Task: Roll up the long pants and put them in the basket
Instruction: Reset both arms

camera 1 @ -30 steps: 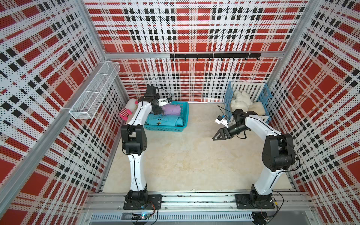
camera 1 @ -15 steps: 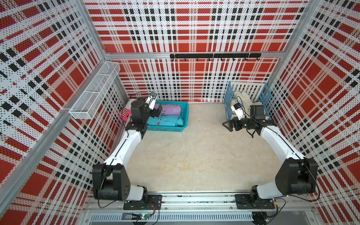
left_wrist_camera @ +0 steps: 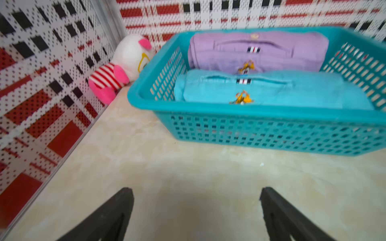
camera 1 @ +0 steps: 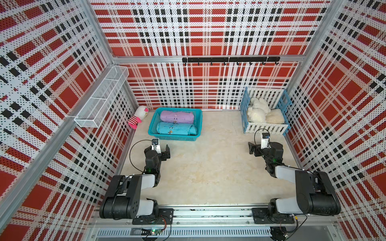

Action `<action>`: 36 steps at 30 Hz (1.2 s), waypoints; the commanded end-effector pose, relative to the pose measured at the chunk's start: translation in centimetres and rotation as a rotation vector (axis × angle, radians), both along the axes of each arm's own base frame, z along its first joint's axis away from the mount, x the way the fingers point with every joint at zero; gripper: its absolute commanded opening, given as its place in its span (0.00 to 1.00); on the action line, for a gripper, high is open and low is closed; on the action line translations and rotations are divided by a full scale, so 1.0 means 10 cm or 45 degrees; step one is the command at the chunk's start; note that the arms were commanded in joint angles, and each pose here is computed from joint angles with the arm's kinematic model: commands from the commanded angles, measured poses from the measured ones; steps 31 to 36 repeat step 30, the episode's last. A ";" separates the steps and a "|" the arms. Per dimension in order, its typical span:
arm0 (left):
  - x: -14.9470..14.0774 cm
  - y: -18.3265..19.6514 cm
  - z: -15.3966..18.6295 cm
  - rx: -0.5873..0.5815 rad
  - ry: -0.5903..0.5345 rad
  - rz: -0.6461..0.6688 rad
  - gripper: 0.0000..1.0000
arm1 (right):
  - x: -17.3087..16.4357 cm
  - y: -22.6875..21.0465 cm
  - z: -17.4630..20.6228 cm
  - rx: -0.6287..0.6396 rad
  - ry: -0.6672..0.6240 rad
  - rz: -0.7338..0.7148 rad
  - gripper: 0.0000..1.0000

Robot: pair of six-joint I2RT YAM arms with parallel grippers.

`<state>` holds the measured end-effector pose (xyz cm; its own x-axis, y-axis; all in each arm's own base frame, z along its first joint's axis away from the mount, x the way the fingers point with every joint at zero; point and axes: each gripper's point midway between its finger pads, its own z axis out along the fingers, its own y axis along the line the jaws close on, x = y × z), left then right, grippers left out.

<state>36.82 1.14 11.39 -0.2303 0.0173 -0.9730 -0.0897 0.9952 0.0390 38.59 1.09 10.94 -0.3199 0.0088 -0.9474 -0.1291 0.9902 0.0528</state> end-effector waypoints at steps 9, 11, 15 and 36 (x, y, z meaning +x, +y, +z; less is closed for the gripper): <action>0.00 0.14 0.46 -0.099 -0.363 0.081 0.99 | 0.03 0.04 0.24 -0.064 -0.296 -0.059 1.00; 0.00 0.14 0.45 -0.101 -0.362 0.076 0.99 | 0.03 0.03 0.18 -0.072 -0.245 -0.061 1.00; -0.01 0.13 0.46 -0.098 -0.363 0.076 0.99 | 0.03 0.04 0.21 -0.069 -0.270 -0.056 1.00; -0.04 0.16 0.45 -0.053 -0.355 0.208 0.99 | 0.03 0.04 0.21 -0.069 -0.272 -0.057 1.00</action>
